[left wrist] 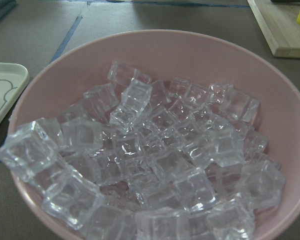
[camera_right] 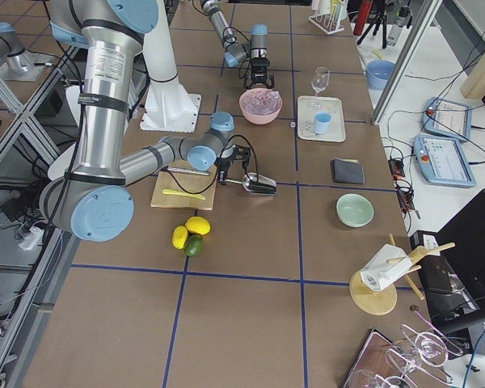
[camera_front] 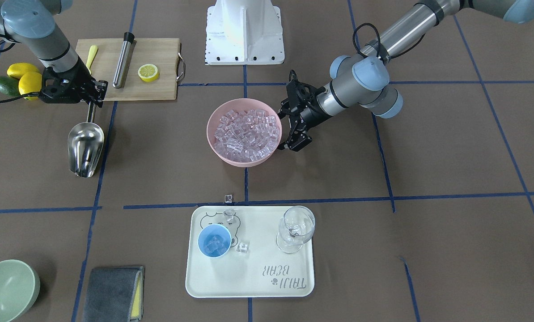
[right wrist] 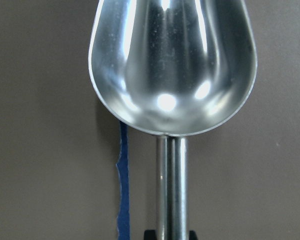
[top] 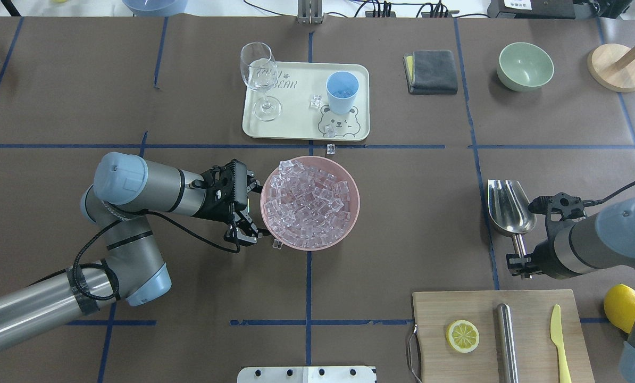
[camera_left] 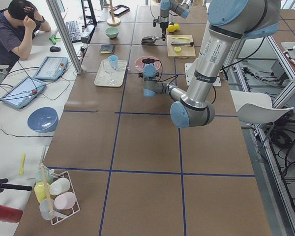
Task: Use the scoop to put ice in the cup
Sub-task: 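Lower the scoop onto the table and open the right gripper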
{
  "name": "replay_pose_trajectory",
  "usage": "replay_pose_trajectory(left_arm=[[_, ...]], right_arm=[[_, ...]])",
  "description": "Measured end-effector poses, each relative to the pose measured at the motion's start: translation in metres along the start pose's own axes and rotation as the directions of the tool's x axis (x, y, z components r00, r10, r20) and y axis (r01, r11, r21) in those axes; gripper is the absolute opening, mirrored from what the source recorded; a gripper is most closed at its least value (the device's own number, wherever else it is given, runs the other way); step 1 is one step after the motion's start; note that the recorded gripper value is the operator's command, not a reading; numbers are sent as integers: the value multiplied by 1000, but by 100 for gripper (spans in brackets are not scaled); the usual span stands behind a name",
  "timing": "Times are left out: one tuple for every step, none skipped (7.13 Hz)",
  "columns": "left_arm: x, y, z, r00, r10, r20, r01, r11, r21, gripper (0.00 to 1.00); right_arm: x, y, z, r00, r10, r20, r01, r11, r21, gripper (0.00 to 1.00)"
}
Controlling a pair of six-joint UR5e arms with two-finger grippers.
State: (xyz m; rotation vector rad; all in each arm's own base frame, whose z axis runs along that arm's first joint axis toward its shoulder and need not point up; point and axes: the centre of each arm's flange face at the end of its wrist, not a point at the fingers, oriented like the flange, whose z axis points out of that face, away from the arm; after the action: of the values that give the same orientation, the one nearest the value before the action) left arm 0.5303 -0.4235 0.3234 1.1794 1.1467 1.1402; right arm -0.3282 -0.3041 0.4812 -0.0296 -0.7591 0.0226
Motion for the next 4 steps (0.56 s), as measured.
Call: replay_pose_trajectory(left_arm=[[0, 0, 0, 1000, 0, 0, 0, 1000, -1, 100], [0, 1, 0, 1000, -1, 0, 1, 1000, -1, 100], [0, 1, 0, 1000, -1, 0, 1, 1000, -1, 100], [0, 0, 0, 1000, -1, 0, 1, 1000, 0, 100]], right_arm=[[-2, 1, 2, 1000, -8, 1, 8, 1000, -3, 99], [-3, 1, 2, 1000, -10, 2, 10, 1000, -3, 100], [-4, 1, 1, 1000, -8, 3, 8, 1000, -1, 100], [-5, 0, -1, 1000, -7, 9, 7, 1000, 1, 100]])
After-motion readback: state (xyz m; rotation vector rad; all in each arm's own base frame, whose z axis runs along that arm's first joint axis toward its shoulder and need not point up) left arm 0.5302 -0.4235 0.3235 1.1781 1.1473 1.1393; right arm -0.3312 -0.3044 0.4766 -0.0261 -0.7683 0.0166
